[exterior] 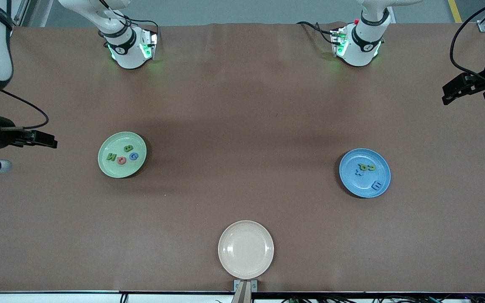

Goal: Sort upper and lower case letters into plates

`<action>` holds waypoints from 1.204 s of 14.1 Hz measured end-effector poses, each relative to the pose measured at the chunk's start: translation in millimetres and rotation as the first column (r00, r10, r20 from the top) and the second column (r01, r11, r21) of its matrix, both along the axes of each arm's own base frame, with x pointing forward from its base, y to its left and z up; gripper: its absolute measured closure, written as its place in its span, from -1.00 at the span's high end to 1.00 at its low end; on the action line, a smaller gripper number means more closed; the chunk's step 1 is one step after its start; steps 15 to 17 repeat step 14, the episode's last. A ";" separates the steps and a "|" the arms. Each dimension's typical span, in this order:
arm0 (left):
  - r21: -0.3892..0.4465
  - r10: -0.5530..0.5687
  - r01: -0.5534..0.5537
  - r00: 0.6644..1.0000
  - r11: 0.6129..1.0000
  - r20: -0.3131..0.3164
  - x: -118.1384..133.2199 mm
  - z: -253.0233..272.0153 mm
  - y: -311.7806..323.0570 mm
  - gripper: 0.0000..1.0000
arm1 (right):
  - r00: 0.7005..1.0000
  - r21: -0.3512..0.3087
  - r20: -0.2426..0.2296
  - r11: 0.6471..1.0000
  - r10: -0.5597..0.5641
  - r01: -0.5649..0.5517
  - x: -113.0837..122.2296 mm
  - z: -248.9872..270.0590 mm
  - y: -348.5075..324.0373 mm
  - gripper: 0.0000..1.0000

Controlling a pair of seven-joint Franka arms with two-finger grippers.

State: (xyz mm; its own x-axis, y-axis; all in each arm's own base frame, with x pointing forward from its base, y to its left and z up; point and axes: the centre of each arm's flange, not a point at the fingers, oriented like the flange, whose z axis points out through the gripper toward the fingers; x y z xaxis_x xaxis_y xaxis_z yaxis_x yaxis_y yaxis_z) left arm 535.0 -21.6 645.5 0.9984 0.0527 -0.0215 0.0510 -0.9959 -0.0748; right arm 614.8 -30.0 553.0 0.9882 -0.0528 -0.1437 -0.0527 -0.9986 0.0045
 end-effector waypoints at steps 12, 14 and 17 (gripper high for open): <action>-0.026 -0.060 0.060 0.998 0.998 0.005 -1.6 0.0 -34.3 1.00 | 1.000 0.004 0.021 1.000 -0.005 0.005 -4.1 37.5 -3.5 1.00; -0.026 -0.059 0.059 0.998 0.998 0.005 -1.5 0.0 -33.9 1.00 | 1.000 0.005 0.010 1.000 -0.004 0.004 -5.6 38.0 -2.8 1.00; -0.026 -0.059 0.059 0.998 0.998 0.005 -1.5 0.0 -33.9 1.00 | 1.000 0.005 0.010 1.000 -0.004 0.004 -5.6 38.0 -2.8 1.00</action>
